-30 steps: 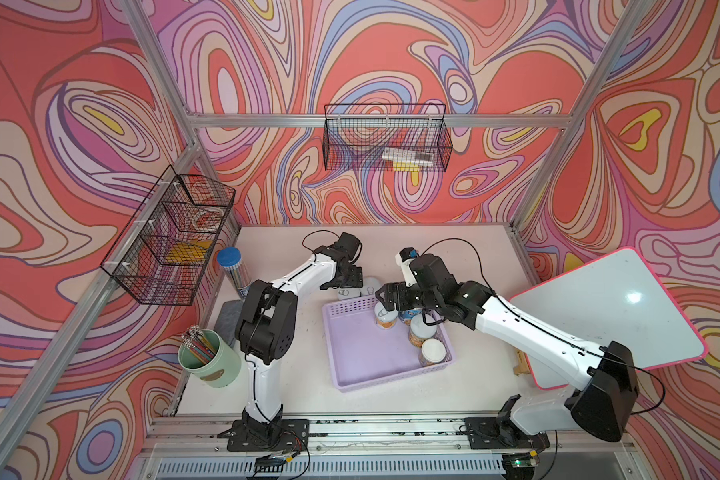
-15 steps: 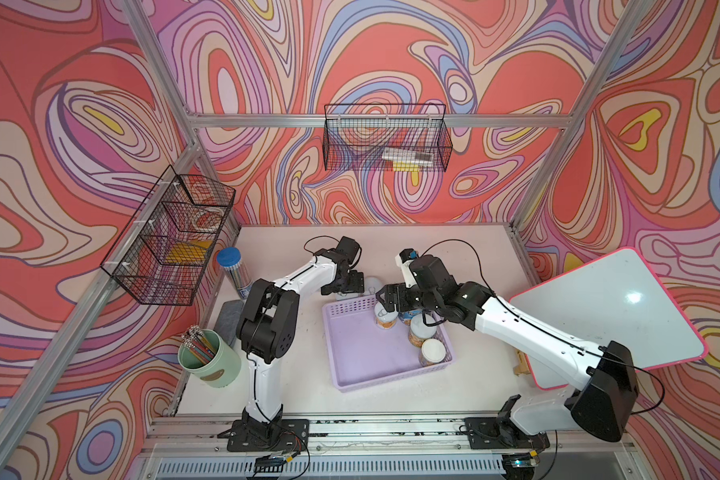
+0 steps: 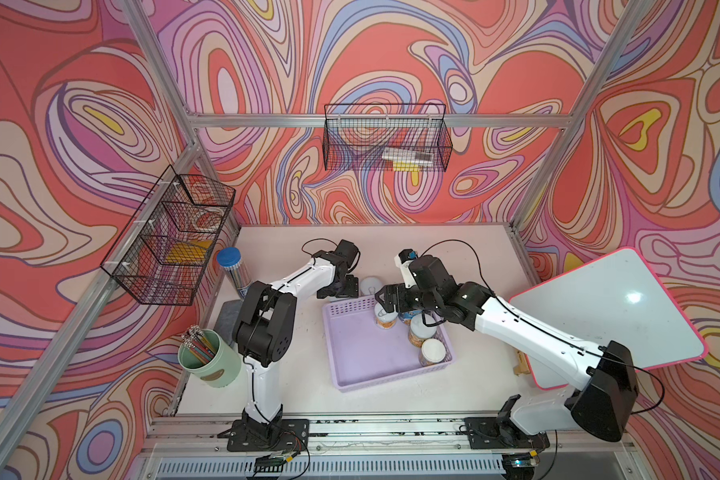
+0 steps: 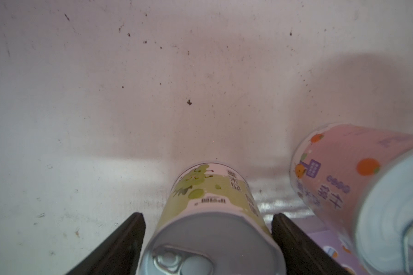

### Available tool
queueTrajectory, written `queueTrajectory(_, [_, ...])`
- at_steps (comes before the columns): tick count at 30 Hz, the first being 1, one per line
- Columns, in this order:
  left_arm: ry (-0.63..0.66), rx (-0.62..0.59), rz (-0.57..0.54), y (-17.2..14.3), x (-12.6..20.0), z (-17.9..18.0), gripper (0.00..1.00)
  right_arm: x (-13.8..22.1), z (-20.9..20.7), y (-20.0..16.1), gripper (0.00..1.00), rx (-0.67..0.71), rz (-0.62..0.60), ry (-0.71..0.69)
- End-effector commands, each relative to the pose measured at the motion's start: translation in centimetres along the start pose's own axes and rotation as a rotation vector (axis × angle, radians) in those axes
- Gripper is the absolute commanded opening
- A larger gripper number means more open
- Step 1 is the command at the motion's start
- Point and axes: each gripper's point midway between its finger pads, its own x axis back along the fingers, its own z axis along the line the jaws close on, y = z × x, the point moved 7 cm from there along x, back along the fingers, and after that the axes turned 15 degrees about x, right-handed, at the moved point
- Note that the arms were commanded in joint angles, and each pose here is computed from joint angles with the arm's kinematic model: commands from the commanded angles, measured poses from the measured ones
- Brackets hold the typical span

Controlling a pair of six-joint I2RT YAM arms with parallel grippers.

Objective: Put the canned food in the basket
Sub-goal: Pick up the canned food from the center of the board.

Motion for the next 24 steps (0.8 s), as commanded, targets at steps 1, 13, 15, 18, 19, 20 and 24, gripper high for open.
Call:
queueTrajectory(1, [0.052, -0.019, 0.017, -0.55, 1.05, 1.26, 0.87, 0.21, 0.51, 0.31, 0.85, 0.000, -0.024, 0.019])
queueTrajectory(13, [0.046, -0.006, 0.034, -1.01, 0.66, 1.41, 0.84, 0.54, 0.46, 0.08, 0.85, -0.001, -0.027, 0.011])
queueTrajectory(15, [0.047, -0.007, 0.036, -1.03, 0.60, 1.41, 0.82, 0.61, 0.39, 0.02, 0.85, -0.004, -0.029, 0.009])
queueTrajectory(18, [0.049, -0.005, 0.034, -1.05, 0.69, 1.45, 0.79, 0.66, 0.41, 0.01, 0.85, -0.004, -0.030, 0.008])
queueTrajectory(19, [0.048, -0.005, 0.032, -1.02, 0.77, 1.45, 0.78, 0.67, 0.41, 0.03, 0.85, -0.004, -0.031, 0.008])
queueTrajectory(20, [0.048, -0.005, 0.030, -1.00, 0.82, 1.45, 0.76, 0.69, 0.42, 0.07, 0.85, -0.004, -0.032, 0.008])
queueTrajectory(24, [0.049, -0.008, 0.015, -0.76, 1.35, 1.47, 0.72, 0.75, 0.43, 0.22, 0.85, -0.002, -0.035, 0.007])
